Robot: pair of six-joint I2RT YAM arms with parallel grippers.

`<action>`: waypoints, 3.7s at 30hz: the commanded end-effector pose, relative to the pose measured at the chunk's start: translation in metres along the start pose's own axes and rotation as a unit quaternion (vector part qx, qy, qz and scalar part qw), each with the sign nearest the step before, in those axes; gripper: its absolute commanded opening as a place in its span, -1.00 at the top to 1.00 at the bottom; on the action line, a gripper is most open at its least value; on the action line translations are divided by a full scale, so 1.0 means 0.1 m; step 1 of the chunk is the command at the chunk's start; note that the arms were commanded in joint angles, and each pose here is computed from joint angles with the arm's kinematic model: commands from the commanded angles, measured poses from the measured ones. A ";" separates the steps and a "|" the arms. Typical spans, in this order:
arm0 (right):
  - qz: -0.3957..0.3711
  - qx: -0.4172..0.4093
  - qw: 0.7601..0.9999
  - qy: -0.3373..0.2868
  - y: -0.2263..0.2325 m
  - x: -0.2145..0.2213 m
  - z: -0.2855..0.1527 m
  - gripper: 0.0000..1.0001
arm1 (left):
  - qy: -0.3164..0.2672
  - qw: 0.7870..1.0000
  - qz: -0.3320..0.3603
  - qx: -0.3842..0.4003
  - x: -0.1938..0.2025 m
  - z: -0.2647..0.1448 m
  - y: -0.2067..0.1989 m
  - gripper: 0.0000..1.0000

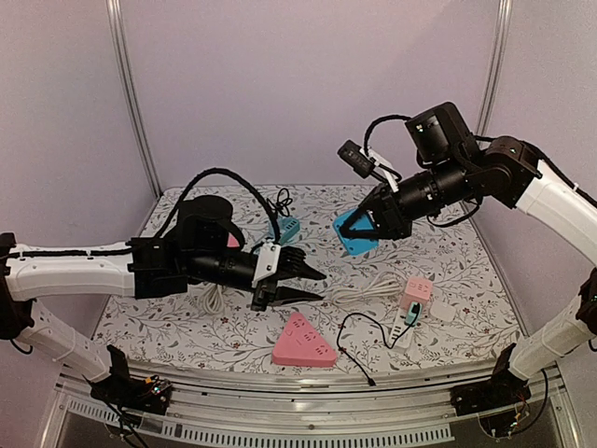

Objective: Insert the plug
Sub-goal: Adjust the plug, then move the socket to the center of the board.

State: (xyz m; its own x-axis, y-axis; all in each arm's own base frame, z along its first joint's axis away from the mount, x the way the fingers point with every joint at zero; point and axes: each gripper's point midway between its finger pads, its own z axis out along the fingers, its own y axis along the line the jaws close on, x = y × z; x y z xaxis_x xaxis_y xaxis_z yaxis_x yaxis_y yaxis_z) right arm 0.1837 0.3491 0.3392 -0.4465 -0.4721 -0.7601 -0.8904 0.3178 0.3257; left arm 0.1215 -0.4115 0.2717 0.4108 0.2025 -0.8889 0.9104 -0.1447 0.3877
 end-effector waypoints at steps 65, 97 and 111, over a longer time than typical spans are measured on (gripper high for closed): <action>0.396 0.287 0.866 0.104 -2.09 1.87 -0.14 1.00 | 0.294 0.936 -0.196 -0.001 2.04 1.70 1.07 0.02; 0.329 0.274 0.889 0.162 -1.52 1.37 -0.32 1.00 | 0.448 0.858 -0.251 -0.013 1.95 0.95 0.51 -0.99; 0.311 0.254 0.896 0.189 -1.29 0.99 0.23 1.00 | 0.407 0.885 -0.222 -0.050 1.71 -0.93 0.43 -0.99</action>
State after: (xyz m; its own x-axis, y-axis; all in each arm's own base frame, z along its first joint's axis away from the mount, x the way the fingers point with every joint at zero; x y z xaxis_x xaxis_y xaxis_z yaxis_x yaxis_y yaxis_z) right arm 0.2533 0.2672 0.2128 -0.9170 -0.2956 -0.2676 -0.3635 0.8957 0.2562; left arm 0.2467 -0.3311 0.1662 -0.1818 0.8655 -0.4668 0.9655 0.2470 0.0820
